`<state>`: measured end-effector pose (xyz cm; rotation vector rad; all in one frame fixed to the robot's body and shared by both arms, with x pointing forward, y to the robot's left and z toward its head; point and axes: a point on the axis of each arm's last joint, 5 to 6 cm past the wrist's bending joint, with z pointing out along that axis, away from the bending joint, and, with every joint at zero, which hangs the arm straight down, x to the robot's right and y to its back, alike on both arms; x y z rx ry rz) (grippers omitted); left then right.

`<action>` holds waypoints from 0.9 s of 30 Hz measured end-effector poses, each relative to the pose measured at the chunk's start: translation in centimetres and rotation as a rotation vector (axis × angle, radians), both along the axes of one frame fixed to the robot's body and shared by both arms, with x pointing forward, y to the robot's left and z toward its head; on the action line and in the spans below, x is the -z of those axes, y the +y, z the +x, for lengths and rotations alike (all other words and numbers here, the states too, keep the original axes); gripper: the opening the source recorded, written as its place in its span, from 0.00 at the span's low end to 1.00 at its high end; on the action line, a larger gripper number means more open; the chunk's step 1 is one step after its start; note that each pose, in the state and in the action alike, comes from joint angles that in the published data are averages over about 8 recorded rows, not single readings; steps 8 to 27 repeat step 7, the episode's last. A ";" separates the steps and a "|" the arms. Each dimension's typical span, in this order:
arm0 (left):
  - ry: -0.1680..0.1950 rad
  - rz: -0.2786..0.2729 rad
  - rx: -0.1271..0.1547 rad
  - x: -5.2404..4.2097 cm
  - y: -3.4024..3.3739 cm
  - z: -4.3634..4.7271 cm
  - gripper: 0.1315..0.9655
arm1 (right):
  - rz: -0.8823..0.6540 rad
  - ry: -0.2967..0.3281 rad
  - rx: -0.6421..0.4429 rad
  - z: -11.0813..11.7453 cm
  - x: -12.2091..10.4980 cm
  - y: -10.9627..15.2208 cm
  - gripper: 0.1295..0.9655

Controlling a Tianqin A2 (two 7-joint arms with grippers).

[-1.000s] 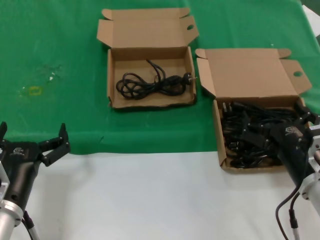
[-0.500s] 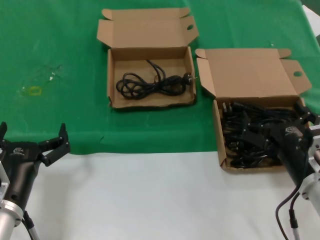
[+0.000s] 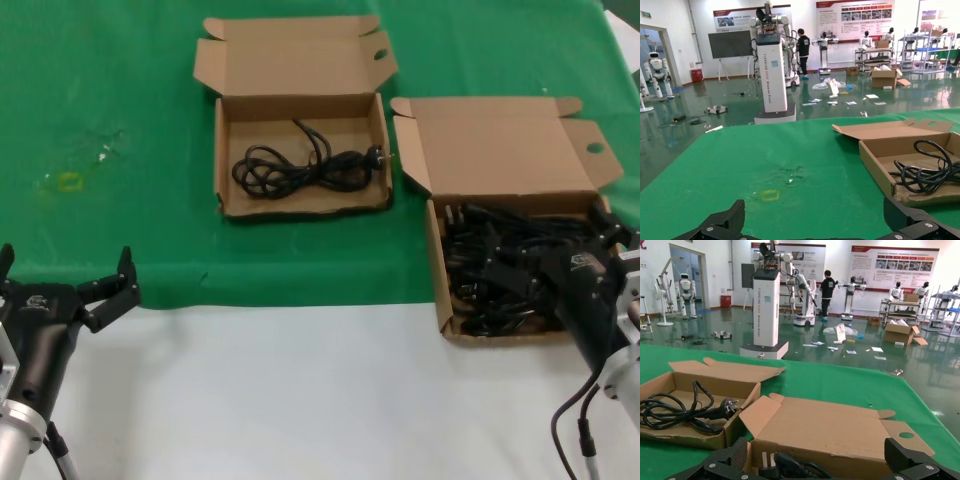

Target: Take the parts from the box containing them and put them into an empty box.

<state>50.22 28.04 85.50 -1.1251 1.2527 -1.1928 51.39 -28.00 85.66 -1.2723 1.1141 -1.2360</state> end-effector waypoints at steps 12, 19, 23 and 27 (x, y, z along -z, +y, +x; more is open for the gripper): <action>0.000 0.000 0.000 0.00 0.00 0.00 1.00 | 0.000 0.000 0.000 0.0 0.0 0.0 1.00; 0.000 0.000 0.000 0.00 0.00 0.00 1.00 | 0.000 0.000 0.000 0.0 0.0 0.0 1.00; 0.000 0.000 0.000 0.00 0.00 0.00 1.00 | 0.000 0.000 0.000 0.0 0.0 0.0 1.00; 0.000 0.000 0.000 0.00 0.00 0.00 1.00 | 0.000 0.000 0.000 0.0 0.0 0.0 1.00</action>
